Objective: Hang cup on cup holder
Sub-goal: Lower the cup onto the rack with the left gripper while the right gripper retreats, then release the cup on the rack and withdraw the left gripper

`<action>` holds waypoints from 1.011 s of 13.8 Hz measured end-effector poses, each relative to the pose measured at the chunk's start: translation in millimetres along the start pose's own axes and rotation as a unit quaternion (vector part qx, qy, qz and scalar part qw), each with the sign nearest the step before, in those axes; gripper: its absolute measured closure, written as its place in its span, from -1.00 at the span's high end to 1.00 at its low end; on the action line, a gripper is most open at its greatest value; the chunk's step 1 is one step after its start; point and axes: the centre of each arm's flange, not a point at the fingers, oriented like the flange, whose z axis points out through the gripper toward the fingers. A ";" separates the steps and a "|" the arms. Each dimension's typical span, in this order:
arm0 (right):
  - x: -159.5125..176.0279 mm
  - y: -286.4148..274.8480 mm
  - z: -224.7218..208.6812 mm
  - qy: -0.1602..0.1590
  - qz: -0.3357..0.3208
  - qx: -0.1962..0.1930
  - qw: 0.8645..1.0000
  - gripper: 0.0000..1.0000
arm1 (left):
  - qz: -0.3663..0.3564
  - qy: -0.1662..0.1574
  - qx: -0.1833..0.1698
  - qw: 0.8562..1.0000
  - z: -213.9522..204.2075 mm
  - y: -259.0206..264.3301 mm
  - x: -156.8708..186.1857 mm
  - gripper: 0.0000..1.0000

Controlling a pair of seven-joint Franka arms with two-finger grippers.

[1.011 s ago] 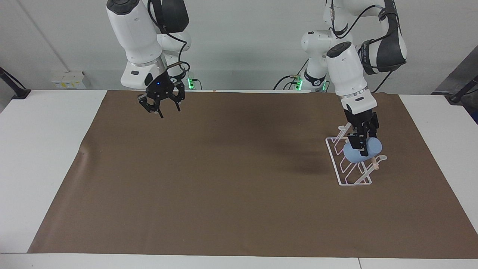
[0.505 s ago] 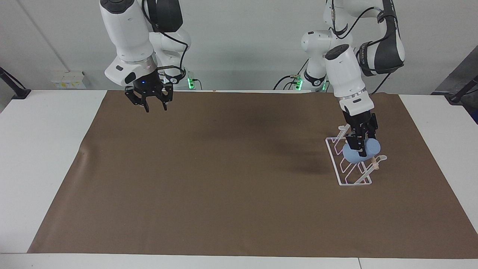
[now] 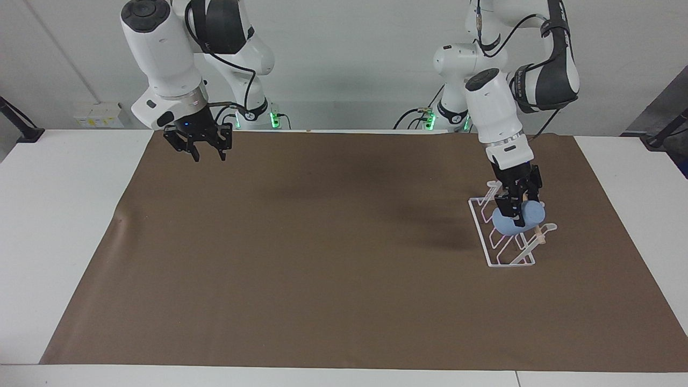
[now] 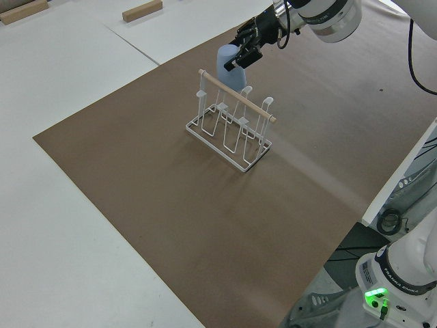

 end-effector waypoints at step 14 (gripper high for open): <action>-3.4 0.8 -0.3 0.000 0.002 0.000 1.000 1.00 | 0.078 -0.114 -0.051 0.989 -48.5 29.1 37.1 1.00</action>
